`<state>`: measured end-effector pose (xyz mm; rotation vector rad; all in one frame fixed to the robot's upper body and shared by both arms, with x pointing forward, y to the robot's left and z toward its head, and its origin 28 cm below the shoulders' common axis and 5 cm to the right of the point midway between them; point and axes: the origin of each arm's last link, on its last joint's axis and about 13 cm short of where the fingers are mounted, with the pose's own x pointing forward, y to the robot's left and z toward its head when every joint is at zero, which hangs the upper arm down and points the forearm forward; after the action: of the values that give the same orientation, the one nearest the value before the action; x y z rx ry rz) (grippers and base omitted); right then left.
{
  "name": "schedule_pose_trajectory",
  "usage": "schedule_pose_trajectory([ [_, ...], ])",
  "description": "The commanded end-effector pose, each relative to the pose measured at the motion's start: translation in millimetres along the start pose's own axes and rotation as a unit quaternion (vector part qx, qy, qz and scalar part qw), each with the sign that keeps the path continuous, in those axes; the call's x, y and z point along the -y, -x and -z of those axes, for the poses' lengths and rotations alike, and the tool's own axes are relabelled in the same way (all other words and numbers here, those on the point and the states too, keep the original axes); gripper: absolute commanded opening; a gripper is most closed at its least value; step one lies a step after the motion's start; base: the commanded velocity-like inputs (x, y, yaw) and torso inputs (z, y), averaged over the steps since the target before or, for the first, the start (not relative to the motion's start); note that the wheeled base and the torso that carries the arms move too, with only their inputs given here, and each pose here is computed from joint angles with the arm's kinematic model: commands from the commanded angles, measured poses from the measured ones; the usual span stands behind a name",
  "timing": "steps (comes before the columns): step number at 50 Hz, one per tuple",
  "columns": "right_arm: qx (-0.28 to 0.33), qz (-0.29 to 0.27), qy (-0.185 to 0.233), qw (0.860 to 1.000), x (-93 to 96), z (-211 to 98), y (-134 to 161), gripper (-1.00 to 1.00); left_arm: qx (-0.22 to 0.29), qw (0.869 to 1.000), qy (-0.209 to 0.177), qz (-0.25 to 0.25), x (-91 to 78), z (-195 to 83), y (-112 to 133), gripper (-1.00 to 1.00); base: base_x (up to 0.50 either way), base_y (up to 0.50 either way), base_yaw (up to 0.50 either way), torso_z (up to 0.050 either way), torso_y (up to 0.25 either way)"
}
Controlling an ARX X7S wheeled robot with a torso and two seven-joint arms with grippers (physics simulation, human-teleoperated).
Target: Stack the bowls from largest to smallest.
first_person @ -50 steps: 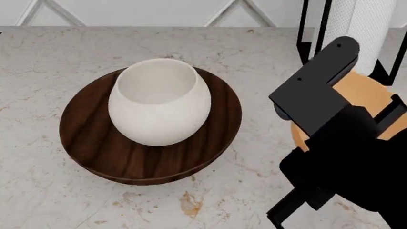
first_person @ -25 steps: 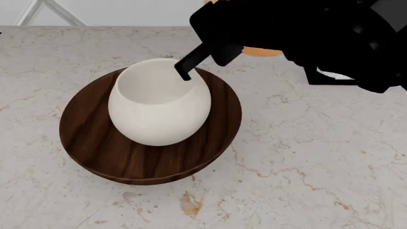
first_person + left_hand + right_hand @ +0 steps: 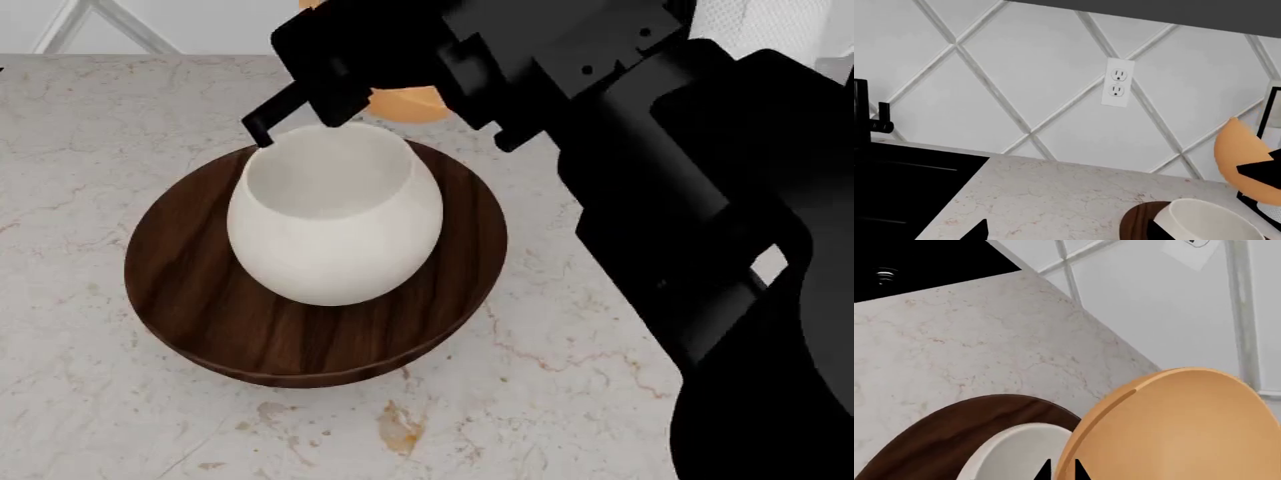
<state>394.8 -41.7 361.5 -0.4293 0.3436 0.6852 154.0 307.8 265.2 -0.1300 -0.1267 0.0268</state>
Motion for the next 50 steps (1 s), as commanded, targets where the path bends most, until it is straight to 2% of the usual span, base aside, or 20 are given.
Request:
schedule_pose_trajectory([
  [1, -0.001, -0.058, 0.042, 0.997, -24.9, -6.1, -18.4, -1.0, 0.019, 0.999, 0.025, -0.01, -4.6, -2.7, -1.6, 1.0, 0.0, 0.0, 0.0, 0.0, 0.0],
  [13, 0.017, -0.078, 0.071, 0.994, -36.1, -10.3, -22.0, -1.0, 0.021, 0.999, 0.028, -0.014, -7.2, -4.4, -0.9, 1.0, 0.0, 0.0, 0.0, 0.0, 0.0],
  [23, 0.0, -0.084, 0.047, 0.995, -42.7, -2.2, -26.4, -1.0, 0.022, 0.999, 0.031, -0.017, -9.8, -4.1, -1.4, 1.0, 0.0, 0.0, 0.0, 0.0, 0.0],
  [50, -0.021, -0.096, 0.045, 0.994, -50.4, 16.7, -39.3, -1.0, 0.024, 0.999, 0.033, -0.018, -10.0, -6.3, -0.8, 1.0, 0.0, 0.0, 0.0, 0.0, 0.0],
])
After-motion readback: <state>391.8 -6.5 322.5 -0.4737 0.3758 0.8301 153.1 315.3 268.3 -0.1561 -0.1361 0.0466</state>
